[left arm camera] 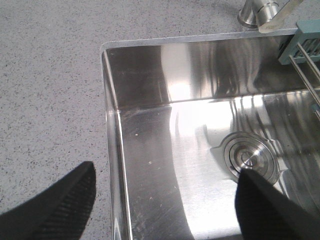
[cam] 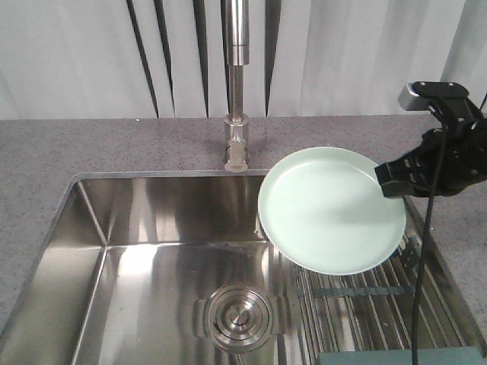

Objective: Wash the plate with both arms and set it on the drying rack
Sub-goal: 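Lower the plate onto the drying rack and open the right gripper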

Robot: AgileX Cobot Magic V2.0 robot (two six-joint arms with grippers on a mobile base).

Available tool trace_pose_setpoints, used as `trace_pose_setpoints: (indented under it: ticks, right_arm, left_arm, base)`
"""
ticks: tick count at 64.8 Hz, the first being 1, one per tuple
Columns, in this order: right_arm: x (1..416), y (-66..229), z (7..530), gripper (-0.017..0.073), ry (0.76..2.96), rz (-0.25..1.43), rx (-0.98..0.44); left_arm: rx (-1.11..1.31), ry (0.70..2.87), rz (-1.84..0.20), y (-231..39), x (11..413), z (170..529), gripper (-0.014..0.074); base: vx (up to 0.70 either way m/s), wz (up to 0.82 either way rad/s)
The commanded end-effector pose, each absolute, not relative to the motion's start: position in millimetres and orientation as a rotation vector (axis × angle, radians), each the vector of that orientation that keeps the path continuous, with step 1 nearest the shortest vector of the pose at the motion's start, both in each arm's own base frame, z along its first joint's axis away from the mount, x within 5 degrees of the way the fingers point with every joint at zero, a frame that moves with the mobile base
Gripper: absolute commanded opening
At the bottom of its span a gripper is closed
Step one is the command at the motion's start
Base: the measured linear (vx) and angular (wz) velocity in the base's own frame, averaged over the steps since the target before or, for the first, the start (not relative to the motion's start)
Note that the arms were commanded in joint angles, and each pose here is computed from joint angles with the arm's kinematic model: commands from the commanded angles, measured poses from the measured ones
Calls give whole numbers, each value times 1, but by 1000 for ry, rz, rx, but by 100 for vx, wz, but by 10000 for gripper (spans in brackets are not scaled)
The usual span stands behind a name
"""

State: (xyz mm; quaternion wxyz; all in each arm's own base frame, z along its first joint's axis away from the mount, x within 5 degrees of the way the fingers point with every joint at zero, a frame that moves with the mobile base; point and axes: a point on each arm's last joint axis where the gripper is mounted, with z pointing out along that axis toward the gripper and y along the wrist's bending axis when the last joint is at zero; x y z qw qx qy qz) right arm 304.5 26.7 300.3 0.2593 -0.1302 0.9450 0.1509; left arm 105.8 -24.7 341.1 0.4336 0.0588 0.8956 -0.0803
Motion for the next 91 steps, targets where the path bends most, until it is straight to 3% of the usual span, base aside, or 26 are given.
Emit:
trace_pose_setpoints:
  ticks: [1,25,58,67,85,91]
  right_arm:
    - [294,14,316,-1,2488,328,-309]
    - [292,-12,296,-1,2614,20,-300]
    - [324,-17,245,14,2719,8,-314]
    - [329,-17,236,74,2732,12,-312]
    - [329,-17,239,338,2717,18,-250]
    - [323,-15,250,390,2713,35,-210]
  left_arm:
    - [129,2153,-219,-25,108,352,533]
    - [129,2153,-219,-25,108,352,533]
    - [129,2153,-219,-25,108,352,533]
    - [129,2153,-219,-25,108,352,533]
    - [129,2153,-219,-25,108,352,533]
    - [129,2153,-219,-25,108,352,533]
  base:
    - [0,0]
    - [0,0]
    - [0,0]
    - [0,0]
    - [0,0]
    - [0,0]
